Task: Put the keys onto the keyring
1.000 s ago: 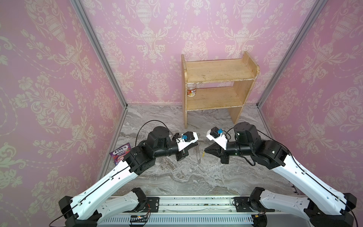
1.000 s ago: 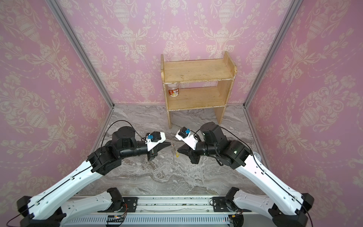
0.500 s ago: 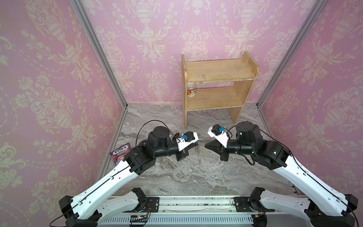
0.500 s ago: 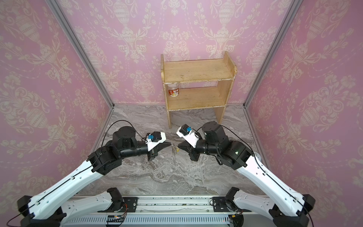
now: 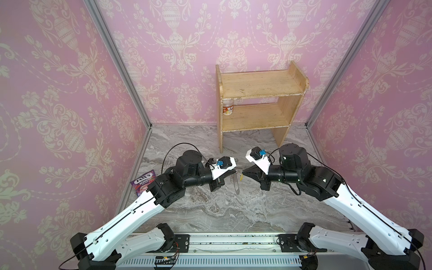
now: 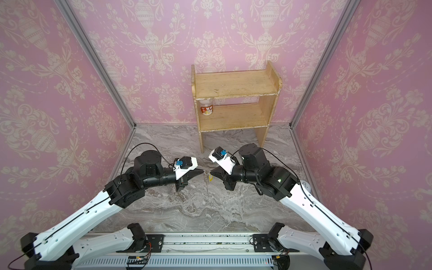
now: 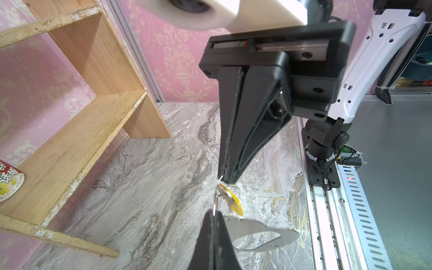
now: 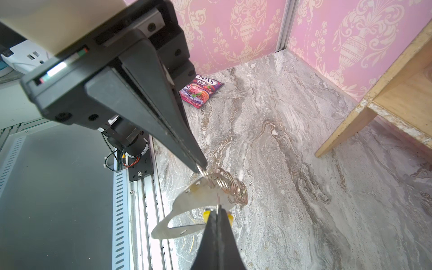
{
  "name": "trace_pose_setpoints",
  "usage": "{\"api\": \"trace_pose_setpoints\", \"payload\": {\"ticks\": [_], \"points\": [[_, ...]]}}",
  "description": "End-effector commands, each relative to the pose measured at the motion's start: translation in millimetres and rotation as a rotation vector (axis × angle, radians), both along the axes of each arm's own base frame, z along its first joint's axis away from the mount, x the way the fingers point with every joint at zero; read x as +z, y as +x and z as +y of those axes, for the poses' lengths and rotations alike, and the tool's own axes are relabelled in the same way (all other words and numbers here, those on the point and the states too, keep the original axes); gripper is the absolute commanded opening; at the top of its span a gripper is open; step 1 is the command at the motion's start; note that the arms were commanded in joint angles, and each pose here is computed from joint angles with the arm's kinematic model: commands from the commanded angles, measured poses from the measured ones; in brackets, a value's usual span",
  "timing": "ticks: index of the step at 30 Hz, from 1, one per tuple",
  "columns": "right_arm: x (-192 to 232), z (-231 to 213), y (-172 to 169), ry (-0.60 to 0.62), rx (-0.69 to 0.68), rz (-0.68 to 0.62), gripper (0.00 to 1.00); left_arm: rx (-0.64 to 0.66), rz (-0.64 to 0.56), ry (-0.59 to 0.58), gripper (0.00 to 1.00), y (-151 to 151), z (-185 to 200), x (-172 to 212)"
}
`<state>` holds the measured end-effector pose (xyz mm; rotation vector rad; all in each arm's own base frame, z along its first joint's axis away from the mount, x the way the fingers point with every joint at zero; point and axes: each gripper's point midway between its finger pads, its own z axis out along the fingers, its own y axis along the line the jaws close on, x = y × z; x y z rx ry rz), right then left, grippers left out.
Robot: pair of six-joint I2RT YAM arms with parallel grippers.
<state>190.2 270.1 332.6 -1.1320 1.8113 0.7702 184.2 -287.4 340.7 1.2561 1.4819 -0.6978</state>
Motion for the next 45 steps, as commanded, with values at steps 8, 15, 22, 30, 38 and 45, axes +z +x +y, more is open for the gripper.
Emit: {"api": "trace_pose_setpoints", "payload": {"ticks": [8,15,22,30,38,45], "points": [[9,6,-8,0.01,0.039,-0.035,0.0,-0.025,-0.019,-0.032,0.0,-5,-2,14],[9,5,-8,-0.007,0.03,-0.063,0.0,-0.027,-0.018,-0.032,0.0,-6,-1,14],[10,2,-4,-0.01,0.006,-0.088,0.0,-0.028,-0.017,-0.031,0.0,-7,0,14],[11,1,-2,-0.009,-0.004,-0.098,0.0,-0.032,-0.016,-0.031,0.0,-8,0,15],[15,2,-3,0.001,0.0,-0.102,0.0,-0.035,-0.014,-0.03,0.0,-9,0,15],[19,3,-7,0.016,0.021,-0.107,0.0,-0.042,-0.012,-0.027,0.0,-9,-1,14]]}}
